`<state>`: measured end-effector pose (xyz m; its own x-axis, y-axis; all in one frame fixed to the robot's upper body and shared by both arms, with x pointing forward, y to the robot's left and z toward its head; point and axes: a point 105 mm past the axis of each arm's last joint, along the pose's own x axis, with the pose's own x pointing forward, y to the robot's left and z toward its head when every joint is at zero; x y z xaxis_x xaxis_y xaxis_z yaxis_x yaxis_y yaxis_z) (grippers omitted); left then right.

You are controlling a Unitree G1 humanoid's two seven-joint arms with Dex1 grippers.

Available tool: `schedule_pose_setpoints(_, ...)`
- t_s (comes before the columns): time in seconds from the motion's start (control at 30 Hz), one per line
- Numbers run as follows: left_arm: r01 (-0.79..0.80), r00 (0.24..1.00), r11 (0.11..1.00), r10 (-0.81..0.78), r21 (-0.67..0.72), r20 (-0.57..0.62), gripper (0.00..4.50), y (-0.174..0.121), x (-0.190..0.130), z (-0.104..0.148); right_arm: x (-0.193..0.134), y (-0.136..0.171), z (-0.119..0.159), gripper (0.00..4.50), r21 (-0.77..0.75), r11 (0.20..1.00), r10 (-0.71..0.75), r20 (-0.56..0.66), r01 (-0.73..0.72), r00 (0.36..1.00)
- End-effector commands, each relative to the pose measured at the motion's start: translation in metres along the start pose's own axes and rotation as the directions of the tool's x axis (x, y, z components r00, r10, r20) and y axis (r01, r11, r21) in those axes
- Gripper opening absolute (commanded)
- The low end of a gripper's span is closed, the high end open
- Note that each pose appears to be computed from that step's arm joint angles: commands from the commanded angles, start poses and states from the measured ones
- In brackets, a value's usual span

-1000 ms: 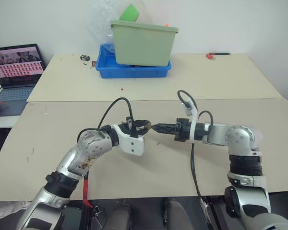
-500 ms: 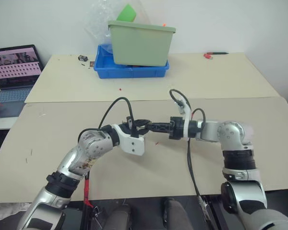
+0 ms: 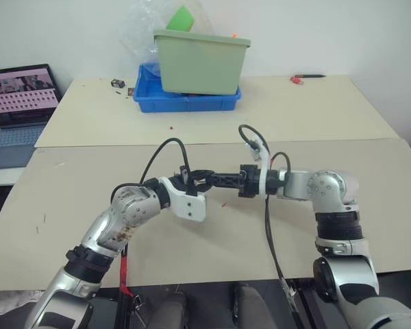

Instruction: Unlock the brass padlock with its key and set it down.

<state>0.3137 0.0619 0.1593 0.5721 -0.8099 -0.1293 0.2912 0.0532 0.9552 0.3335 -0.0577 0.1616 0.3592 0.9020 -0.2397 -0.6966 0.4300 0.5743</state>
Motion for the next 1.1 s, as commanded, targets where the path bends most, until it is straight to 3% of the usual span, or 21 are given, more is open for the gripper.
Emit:
schedule_pose_setpoints(0.03,-0.048,0.997,0.999,0.047,0.022,0.059,0.81,0.011,-0.001,0.013,0.0,0.015,0.014,1.25,-0.055,0.997,0.049,0.041,-0.047,0.998)
schedule_pose_setpoints(0.1,-0.047,0.997,0.999,0.046,0.021,0.06,0.81,0.011,0.0,0.013,0.0,0.014,0.014,0.68,-0.053,0.998,0.047,0.043,-0.045,0.998)
schedule_pose_setpoints(0.23,-0.046,0.997,0.999,0.045,0.018,0.062,0.81,0.011,-0.001,0.013,-0.001,0.013,0.016,0.24,-0.054,0.998,0.04,0.048,-0.038,0.998)
schedule_pose_setpoints(0.53,-0.044,0.997,0.999,0.045,-0.019,0.065,0.81,0.01,-0.002,0.012,-0.002,0.01,0.018,0.23,-0.05,0.998,0.03,0.057,-0.027,0.998)
schedule_pose_setpoints(0.9,0.006,0.977,0.952,0.06,-0.306,0.206,0.81,0.018,-0.031,0.019,-0.005,0.0,0.023,0.17,-0.024,1.0,-0.001,0.09,0.003,0.996)
schedule_pose_setpoints(1.1,0.068,0.961,0.932,0.035,-0.355,0.275,0.81,0.013,-0.038,0.03,-0.006,-0.004,0.027,0.16,-0.008,1.0,-0.011,0.115,0.012,0.993)
